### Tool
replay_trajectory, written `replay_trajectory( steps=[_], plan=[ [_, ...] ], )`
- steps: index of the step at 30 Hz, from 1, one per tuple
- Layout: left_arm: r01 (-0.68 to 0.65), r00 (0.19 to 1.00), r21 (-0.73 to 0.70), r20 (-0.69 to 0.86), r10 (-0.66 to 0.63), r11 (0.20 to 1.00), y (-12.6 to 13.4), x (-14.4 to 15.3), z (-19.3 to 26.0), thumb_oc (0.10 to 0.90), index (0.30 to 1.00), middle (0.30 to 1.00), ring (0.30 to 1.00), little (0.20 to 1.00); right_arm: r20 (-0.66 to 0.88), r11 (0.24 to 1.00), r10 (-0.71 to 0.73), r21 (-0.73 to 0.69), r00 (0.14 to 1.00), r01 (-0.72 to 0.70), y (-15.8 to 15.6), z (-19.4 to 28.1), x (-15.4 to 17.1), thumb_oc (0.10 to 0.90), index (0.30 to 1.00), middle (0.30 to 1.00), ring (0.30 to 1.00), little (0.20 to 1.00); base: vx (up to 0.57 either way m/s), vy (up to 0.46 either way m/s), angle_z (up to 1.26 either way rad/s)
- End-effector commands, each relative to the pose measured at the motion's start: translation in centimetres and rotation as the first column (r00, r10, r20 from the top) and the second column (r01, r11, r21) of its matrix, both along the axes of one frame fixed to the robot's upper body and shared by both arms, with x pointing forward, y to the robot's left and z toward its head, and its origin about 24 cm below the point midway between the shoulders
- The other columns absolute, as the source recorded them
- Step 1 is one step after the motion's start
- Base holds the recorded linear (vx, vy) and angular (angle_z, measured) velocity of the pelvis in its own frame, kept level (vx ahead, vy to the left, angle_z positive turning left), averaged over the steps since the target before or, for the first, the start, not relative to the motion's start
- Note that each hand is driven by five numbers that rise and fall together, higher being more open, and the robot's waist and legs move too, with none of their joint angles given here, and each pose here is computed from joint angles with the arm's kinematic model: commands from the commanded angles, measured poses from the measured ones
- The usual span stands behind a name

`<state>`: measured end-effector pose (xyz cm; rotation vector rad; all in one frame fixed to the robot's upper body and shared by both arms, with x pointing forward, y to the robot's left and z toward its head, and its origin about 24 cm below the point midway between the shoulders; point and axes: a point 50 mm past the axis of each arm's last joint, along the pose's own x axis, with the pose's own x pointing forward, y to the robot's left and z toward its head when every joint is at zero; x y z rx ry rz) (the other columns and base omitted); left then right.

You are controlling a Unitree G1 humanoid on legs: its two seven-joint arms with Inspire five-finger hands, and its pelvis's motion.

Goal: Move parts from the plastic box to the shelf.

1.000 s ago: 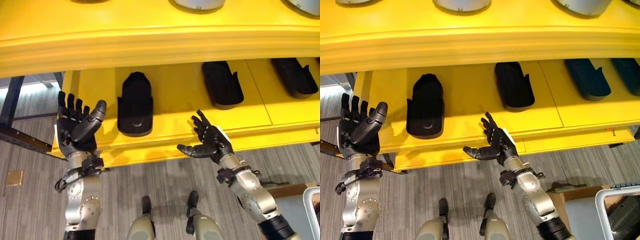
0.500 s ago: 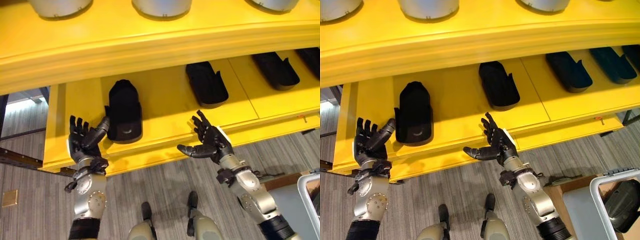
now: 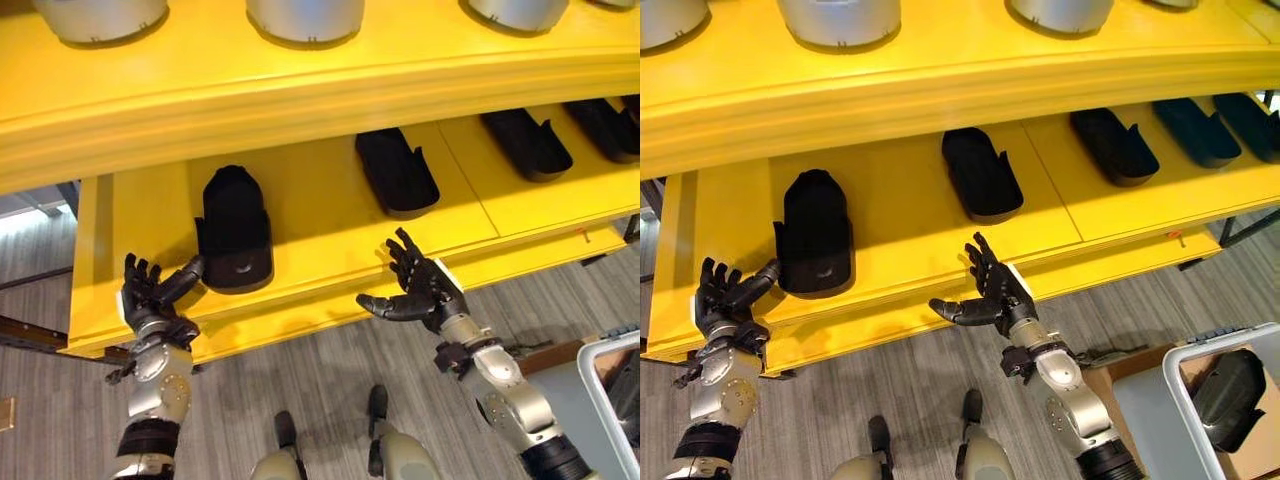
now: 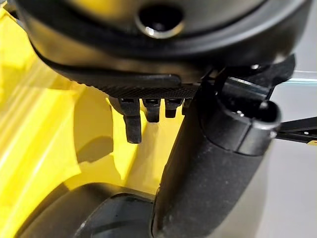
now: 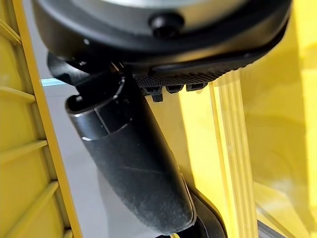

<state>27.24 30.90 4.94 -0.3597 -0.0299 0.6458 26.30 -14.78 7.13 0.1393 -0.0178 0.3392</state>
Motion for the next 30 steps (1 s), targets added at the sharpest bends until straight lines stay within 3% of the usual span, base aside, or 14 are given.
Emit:
replay_trajectory(
  steps=[1, 30],
  plan=[
    [-0.042, 0.981, 0.134, 0.194, 0.015, 0.990, 1.9, 2.1, 6.3, 0.900, 1.000, 1.000, 1.000, 1.000, 0.229, 0.991, 0.022, 0.127, 0.973, -0.052, 1.1, 4.2, 0.1, 0.900, 1.000, 1.000, 1.000, 1.000, 0.02, 0.008, -0.05],
    [0.023, 0.986, 0.210, 0.155, -0.057, 0.978, 0.8, 5.7, 8.6, 0.900, 1.000, 1.000, 1.000, 1.000, 0.207, 0.992, -0.015, 0.126, 0.978, -0.012, -0.1, 3.5, -0.5, 0.900, 1.000, 1.000, 1.000, 1.000, 0.00, 0.005, -0.03]
  ],
)
